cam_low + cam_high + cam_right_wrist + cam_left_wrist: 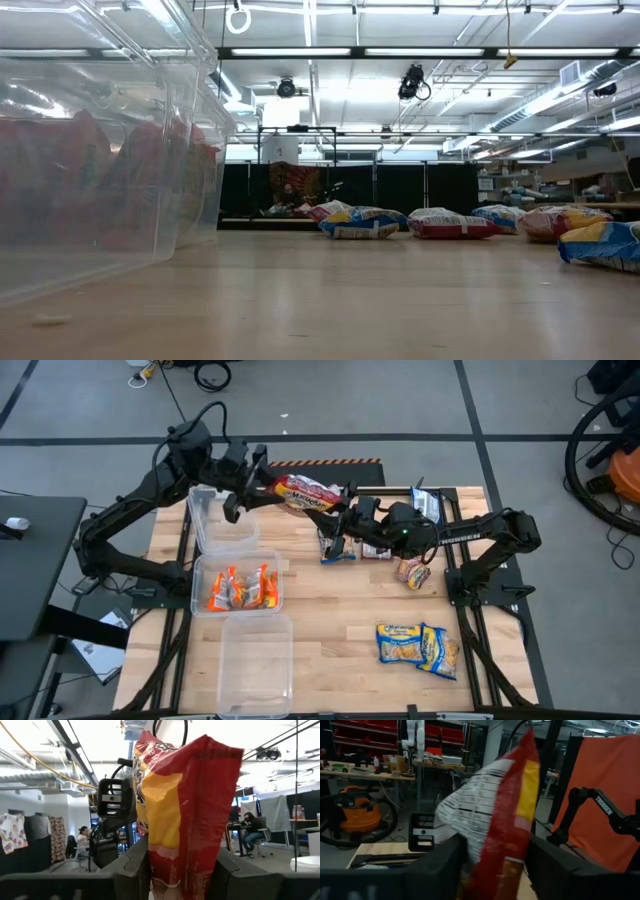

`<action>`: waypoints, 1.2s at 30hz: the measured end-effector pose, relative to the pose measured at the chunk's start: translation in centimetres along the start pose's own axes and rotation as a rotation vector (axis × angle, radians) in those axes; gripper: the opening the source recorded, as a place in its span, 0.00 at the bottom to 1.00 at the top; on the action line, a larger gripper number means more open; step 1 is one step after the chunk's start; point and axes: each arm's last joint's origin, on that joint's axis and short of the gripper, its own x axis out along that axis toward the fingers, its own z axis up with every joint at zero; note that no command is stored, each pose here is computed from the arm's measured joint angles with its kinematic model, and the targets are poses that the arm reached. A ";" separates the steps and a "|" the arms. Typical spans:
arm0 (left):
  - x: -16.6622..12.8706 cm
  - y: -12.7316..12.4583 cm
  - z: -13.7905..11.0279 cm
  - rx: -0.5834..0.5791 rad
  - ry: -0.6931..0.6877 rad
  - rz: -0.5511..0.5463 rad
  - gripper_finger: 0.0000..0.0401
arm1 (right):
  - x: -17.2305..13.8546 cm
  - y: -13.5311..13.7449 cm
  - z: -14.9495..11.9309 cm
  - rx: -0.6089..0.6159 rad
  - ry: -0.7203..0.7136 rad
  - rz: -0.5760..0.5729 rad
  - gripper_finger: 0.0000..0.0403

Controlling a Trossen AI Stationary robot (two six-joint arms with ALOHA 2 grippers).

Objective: Sort Maruchan noodles
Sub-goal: Adjust the red noodle pack in the top transparent bin

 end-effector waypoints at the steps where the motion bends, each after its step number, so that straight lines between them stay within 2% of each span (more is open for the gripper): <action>1: 0.0 0.0 0.0 0.001 -0.001 0.001 0.44 | 0.0 0.0 0.0 0.000 0.000 0.000 0.32; 6: -0.1 0.2 0.1 0.009 -0.006 0.028 0.25 | 0.0 0.0 0.0 0.001 0.000 -0.011 0.34; 9: -0.5 0.5 0.1 0.007 -0.008 0.047 0.21 | 0.0 -0.1 0.0 0.012 0.001 -0.034 0.38; 17: -2.5 1.0 0.9 0.006 -0.029 0.076 0.20 | 0.0 -0.2 0.0 0.016 0.001 -0.048 0.65; 25: -4.3 1.3 1.5 0.011 -0.046 0.119 0.20 | 0.0 0.2 0.0 0.022 0.001 0.016 0.90; 29: -5.6 1.2 1.9 0.015 -0.060 0.134 0.20 | -0.1 0.3 0.0 0.023 0.002 0.021 0.96; 33: -6.9 1.2 1.9 -0.010 -0.044 0.157 0.20 | 0.0 0.0 0.0 0.026 0.002 0.007 0.97; 36: -8.6 1.1 1.7 -0.002 -0.019 0.223 0.20 | 0.0 0.2 -0.1 0.021 0.007 -0.007 0.96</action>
